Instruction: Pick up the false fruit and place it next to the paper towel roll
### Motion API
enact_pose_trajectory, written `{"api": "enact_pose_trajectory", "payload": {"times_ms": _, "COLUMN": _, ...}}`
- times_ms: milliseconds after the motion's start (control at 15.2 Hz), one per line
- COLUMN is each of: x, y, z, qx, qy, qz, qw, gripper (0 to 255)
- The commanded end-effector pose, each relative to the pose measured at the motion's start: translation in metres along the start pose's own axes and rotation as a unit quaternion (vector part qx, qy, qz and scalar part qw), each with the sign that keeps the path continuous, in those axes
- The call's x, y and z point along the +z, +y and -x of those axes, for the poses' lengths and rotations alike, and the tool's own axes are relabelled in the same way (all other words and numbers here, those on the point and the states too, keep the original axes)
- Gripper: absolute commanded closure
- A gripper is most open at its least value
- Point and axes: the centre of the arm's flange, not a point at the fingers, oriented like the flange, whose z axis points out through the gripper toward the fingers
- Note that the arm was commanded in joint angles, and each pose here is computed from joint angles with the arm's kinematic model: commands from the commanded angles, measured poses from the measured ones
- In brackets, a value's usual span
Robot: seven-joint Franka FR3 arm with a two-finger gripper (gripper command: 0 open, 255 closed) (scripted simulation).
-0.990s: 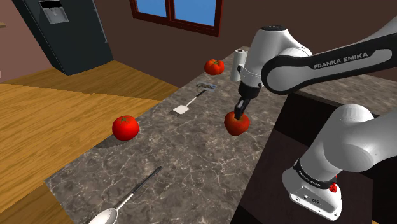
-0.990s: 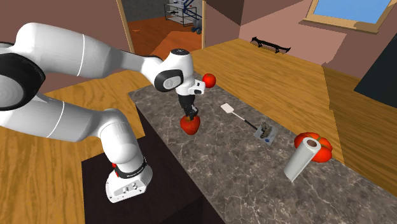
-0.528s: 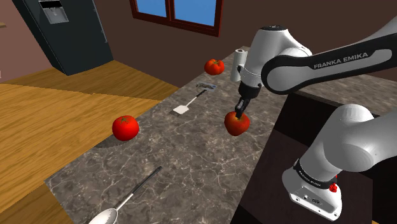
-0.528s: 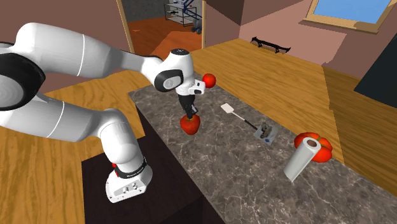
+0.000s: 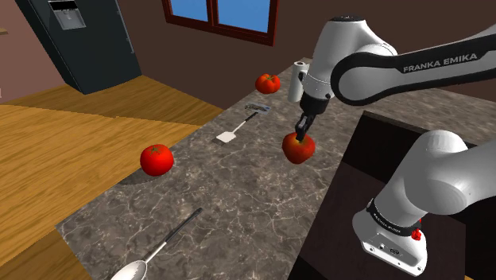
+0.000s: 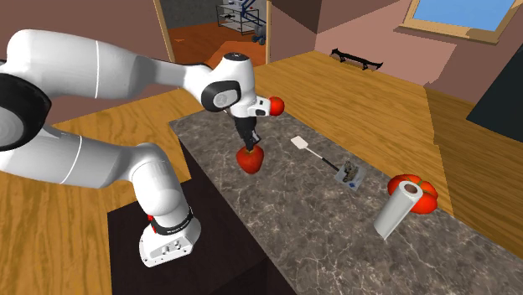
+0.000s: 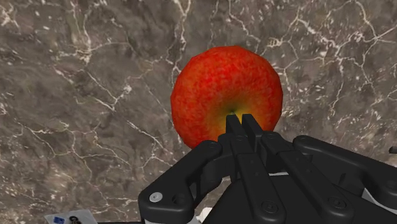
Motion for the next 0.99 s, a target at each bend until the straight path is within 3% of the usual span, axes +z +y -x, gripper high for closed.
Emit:
{"api": "enact_pose_trajectory", "payload": {"times_ms": 0, "x": -0.011, "y": 0.0, "z": -0.001, "qx": 0.0, "qy": 0.0, "qz": 0.0, "qw": 1.0, "gripper": 255}}
{"api": "enact_pose_trajectory", "payload": {"times_ms": 924, "x": -0.085, "y": 0.0, "z": -0.007, "qx": 0.0, "qy": 0.0, "qz": 0.0, "qw": 1.0, "gripper": 255}}
